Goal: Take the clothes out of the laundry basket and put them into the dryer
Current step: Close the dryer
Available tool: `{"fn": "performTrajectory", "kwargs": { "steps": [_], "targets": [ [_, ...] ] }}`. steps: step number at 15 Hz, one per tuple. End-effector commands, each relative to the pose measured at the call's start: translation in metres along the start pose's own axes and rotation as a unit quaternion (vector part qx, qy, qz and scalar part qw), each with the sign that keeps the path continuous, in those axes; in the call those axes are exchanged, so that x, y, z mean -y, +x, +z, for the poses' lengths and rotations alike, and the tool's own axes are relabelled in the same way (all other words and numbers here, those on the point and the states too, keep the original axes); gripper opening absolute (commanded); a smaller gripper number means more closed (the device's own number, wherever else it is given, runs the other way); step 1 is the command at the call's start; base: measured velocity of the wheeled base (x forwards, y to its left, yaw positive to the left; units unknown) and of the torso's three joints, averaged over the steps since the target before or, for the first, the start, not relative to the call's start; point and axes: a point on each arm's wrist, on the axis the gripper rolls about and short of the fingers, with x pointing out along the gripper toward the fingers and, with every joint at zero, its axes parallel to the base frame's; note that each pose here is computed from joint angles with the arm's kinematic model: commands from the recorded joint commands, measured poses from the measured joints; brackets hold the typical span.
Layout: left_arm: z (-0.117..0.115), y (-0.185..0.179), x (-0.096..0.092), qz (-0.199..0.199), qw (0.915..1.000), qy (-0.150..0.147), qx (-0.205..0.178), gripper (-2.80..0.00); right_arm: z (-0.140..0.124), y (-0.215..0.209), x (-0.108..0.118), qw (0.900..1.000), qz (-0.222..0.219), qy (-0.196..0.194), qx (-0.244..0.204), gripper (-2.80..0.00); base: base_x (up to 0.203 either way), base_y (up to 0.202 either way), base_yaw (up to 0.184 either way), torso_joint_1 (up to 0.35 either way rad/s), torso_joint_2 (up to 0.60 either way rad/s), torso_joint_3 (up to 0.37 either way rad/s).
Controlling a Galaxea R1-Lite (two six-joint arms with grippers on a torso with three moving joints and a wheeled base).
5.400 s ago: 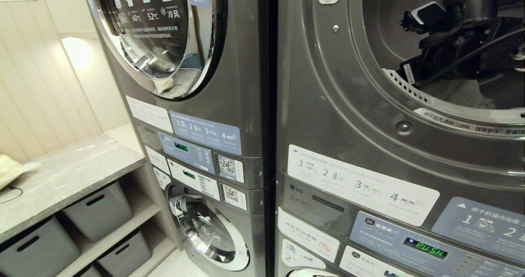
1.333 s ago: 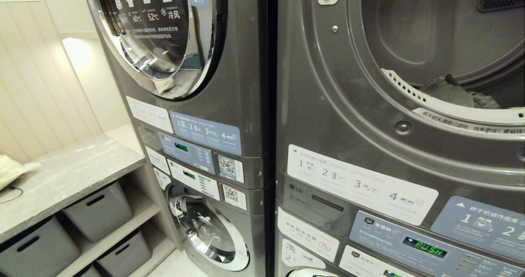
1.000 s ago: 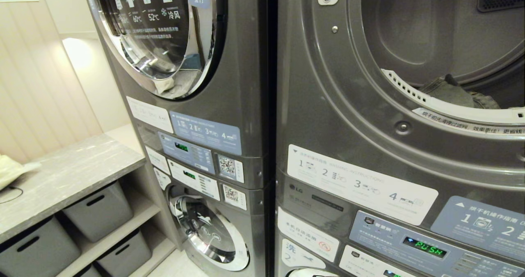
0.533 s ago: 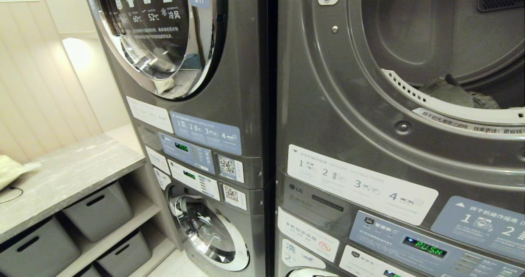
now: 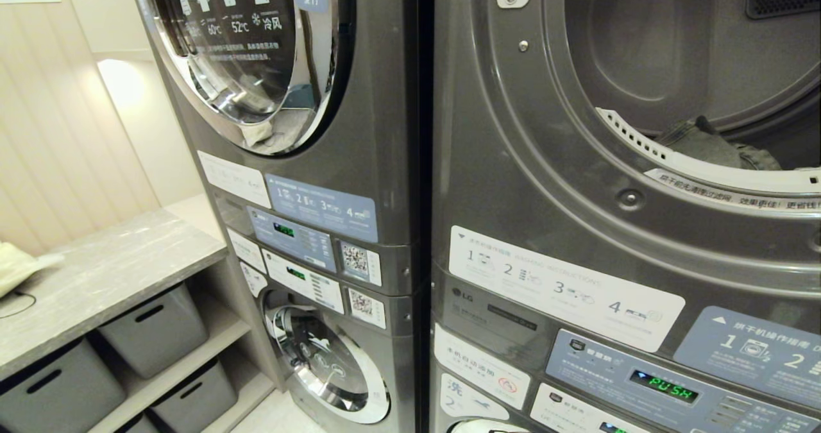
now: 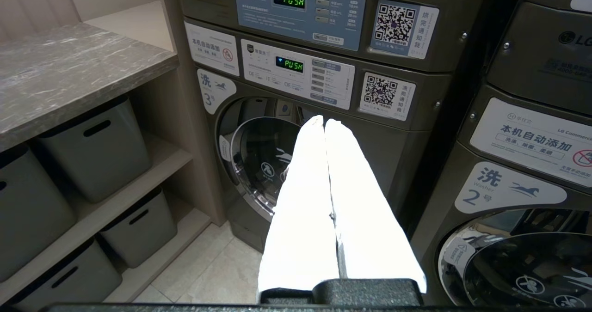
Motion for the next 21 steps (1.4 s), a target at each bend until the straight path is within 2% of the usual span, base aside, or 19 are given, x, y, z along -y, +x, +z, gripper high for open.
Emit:
{"fn": "performTrajectory", "kwargs": {
  "steps": [1,2,6,17,21],
  "targets": [
    [0.0002,0.0,0.0,0.0,1.0,0.0,0.001,-2.8,-0.0026,-0.006,0.0002,0.999,-0.002,0.017,0.052,-2.8,0.0,0.0,0.0,0.0,0.0,0.0],
    [0.0002,0.0,0.0,0.0,1.0,0.0,0.001,-2.8,-0.0019,-0.0051,0.0005,0.998,-0.003,0.025,0.051,-2.8,0.0,0.0,0.0,0.0,0.0,0.0],
    [0.0001,0.0,0.0,0.001,1.0,-0.002,0.001,-2.8,-0.0036,-0.0072,0.0002,1.0,0.001,0.013,0.024,-2.8,0.0,0.0,0.0,0.0,0.0,0.0],
    [0.0001,0.0,0.0,0.001,1.0,-0.002,0.001,-2.8,-0.0026,-0.0046,0.0003,0.998,-0.001,0.009,0.055,-2.8,-0.176,0.0,0.001,0.002,0.0,0.003],
    [0.0001,0.0,0.0,0.001,1.0,-0.002,0.001,-2.8,-0.003,-0.0044,0.0002,0.999,0.001,0.001,0.054,-2.8,-0.015,0.0,0.0,0.006,0.0,-0.001]
  ]
}}
